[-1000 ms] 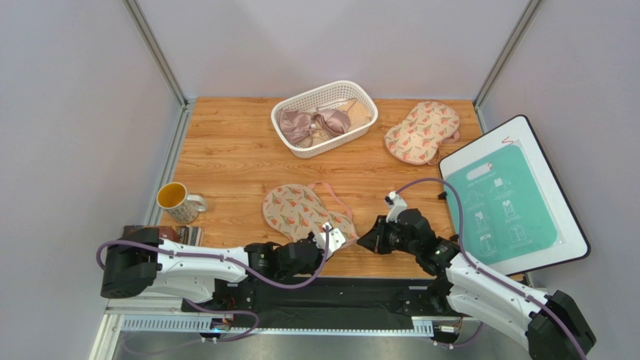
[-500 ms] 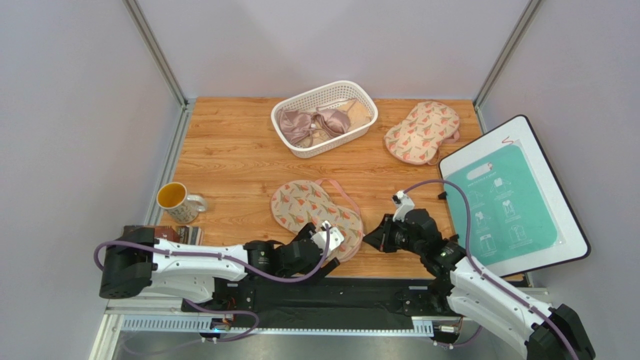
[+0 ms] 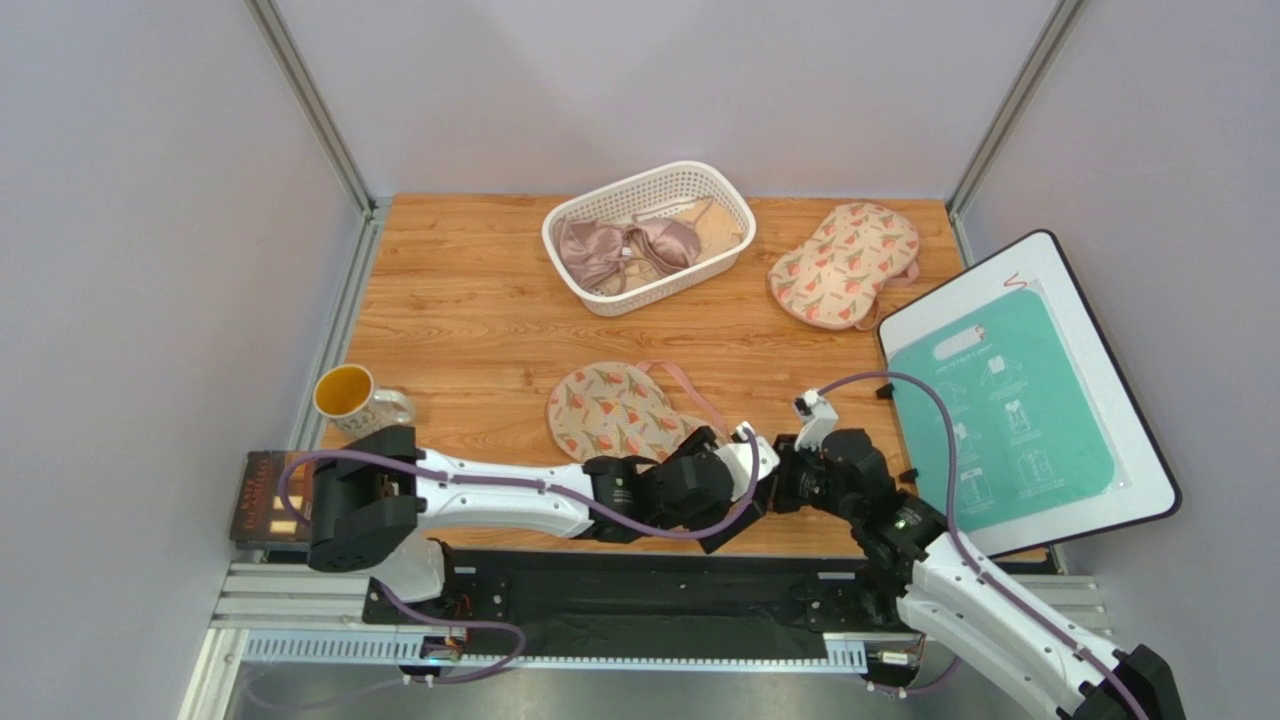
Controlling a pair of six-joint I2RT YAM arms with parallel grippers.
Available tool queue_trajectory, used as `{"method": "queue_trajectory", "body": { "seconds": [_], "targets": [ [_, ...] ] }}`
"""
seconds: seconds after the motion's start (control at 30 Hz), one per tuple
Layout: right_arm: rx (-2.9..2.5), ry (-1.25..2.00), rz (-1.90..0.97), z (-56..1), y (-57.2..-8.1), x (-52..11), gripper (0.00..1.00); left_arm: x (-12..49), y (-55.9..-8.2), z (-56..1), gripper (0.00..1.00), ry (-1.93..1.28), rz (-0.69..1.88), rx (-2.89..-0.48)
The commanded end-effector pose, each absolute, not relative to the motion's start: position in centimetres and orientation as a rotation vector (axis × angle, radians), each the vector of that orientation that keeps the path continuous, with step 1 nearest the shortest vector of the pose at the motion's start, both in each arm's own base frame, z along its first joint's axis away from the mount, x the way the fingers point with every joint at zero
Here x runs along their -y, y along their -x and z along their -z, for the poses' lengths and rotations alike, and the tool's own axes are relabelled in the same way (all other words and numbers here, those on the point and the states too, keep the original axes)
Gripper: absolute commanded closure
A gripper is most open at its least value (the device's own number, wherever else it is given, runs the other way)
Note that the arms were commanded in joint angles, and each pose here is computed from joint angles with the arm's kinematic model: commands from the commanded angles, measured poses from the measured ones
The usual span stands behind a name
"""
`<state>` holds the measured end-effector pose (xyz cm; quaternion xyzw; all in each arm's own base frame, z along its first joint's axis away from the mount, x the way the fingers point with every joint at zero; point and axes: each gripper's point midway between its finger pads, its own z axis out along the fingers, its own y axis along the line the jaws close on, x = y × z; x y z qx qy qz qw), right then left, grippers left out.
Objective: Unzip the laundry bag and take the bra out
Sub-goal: Unzip the laundry bag at the center of the board.
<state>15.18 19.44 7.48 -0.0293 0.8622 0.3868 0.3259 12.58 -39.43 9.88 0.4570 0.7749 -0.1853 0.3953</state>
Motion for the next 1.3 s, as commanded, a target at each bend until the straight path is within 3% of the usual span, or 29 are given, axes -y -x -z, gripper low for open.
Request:
{"method": "queue_trajectory", "body": {
  "seconds": [0.0, 0.2, 0.27, 0.3, 0.33, 0.4, 0.43, 0.57, 1.27],
  "targets": [
    [-2.259, 0.087, -1.034, -7.7, -14.7, -19.4, 1.0, 39.6, -13.2, -9.2, 0.09, -1.157, 0.404, -1.983],
    [-2.264, 0.094, -1.039, -7.5, -14.6, -19.6, 1.0, 38.8, -14.8, -7.6, 0.1, -1.097, 0.26, -2.014],
    [-2.265, 0.097, -1.043, -7.5, -14.6, -19.6, 1.0, 38.6, -15.2, -7.3, 0.18, -1.081, 0.233, -2.013],
    [-2.265, 0.098, -1.045, -7.5, -14.6, -19.6, 1.0, 38.6, -15.2, -7.2, 0.24, -1.08, 0.234, -2.009],
    [-2.265, 0.103, -1.048, -7.5, -14.5, -19.7, 1.0, 38.7, -15.2, -7.1, 0.4, -1.08, 0.24, -2.008],
    [-2.27, 0.104, -1.052, -7.5, -14.5, -19.8, 1.0, 38.6, -15.2, -6.9, 0.55, -1.079, 0.238, -2.008],
    [-2.272, 0.107, -1.056, -7.5, -14.4, -19.8, 1.0, 38.5, -15.3, -6.9, 0.7, -1.072, 0.232, -2.007],
    [-2.276, 0.113, -1.058, -7.5, -14.4, -19.9, 1.0, 38.0, -15.3, -6.3, 1.0, -1.085, 0.209, -2.013],
    [-2.343, 0.052, -0.919, -5.8, -16.6, -19.2, 1.0, 32.5, -13.0, -6.2, 1.0, -1.094, 0.364, -1.943]
  ]
}}
